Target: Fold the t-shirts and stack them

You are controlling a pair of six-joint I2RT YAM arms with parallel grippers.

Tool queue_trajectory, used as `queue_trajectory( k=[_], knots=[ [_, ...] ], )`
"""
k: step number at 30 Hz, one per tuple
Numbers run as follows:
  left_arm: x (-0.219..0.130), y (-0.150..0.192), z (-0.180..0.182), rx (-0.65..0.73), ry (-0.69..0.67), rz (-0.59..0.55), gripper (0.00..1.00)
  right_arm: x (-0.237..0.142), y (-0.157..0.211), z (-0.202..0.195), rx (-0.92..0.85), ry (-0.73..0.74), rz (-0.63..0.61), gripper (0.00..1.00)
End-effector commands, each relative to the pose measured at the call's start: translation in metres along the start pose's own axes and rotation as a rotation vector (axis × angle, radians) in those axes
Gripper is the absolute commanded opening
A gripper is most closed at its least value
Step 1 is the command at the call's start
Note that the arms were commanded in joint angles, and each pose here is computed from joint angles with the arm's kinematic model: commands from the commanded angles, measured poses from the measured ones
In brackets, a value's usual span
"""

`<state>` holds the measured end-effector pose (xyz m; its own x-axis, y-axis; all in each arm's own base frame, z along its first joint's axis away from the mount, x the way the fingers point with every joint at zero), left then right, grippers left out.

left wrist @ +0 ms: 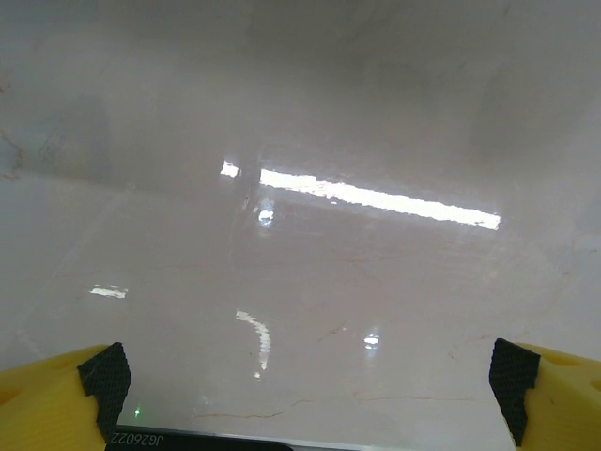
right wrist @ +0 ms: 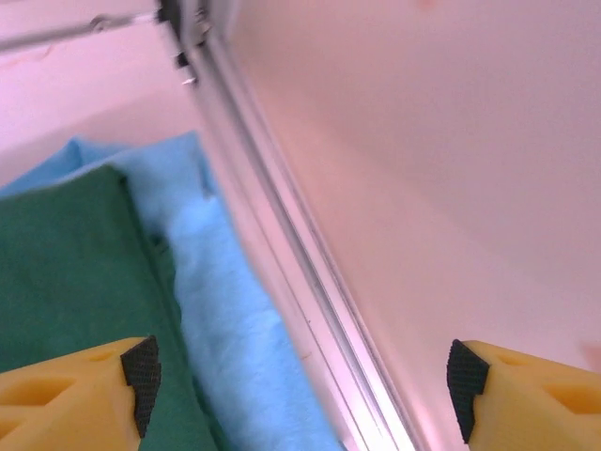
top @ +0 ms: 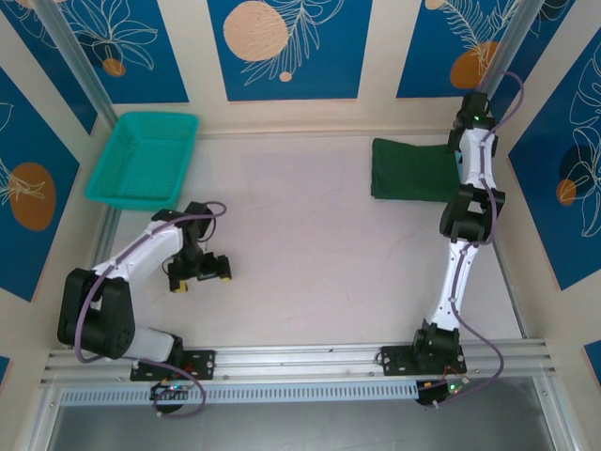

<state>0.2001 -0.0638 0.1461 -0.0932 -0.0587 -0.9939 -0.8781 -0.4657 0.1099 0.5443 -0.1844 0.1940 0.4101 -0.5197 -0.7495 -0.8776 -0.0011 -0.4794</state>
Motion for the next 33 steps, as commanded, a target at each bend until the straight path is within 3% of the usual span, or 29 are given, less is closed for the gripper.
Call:
queue_trajectory(
  k=[1, 4, 9, 11, 14, 19, 26, 30, 33],
  knots=[
    [-0.013, 0.0, -0.001, 0.007, 0.011, -0.012, 1.0, -0.05, -0.008, -0.014, 0.2, 0.011, -0.039, 0.82],
    [-0.028, -0.001, -0.006, 0.004, 0.074, -0.055, 1.0, -0.08, 0.011, 0.005, 0.281, -0.12, -0.04, 0.82],
    [-0.056, 0.009, -0.011, 0.025, 0.185, -0.157, 1.0, -0.16, 0.062, 0.03, 0.41, -0.303, -0.218, 0.82],
    [-0.071, 0.016, -0.012, 0.062, 0.248, -0.225, 1.0, -0.185, 0.088, 0.041, 0.454, -0.394, -0.3, 1.0],
    [-0.101, 0.023, -0.007, 0.106, 0.326, -0.395, 1.0, -0.226, 0.122, 0.052, 0.45, -0.474, -0.405, 1.0],
    [-0.127, 0.042, 0.032, 0.075, 0.426, -0.721, 1.0, -0.28, 0.173, 0.075, 0.24, -0.475, -0.476, 1.0],
    [-0.109, 0.058, 0.085, -0.059, 0.515, -1.093, 1.0, -0.291, 0.243, 0.088, 0.083, -0.468, -0.619, 1.0],
    [-0.101, 0.046, 0.084, -0.092, 0.438, -1.155, 1.0, -0.27, 0.259, 0.098, 0.085, -0.485, -0.673, 1.0],
    [-0.103, 0.028, 0.068, -0.06, 0.353, -1.167, 1.0, -0.25, 0.255, 0.106, 0.107, -0.46, -0.621, 1.0]
  ],
)
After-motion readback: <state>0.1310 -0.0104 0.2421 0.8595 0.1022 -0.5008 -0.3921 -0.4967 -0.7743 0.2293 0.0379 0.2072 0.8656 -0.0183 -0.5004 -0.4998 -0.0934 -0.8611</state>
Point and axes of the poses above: each hand's point on the last joint's axis, 136 mm out from that joint toward the fingers, its own x axis out along the fingers, its own z axis along the line the jaws close on, y = z × x, the point moved 8 cm from there along -x, back along the fingers, and after that the axes turned 15 degrees about -x, right-handed, at the moved point
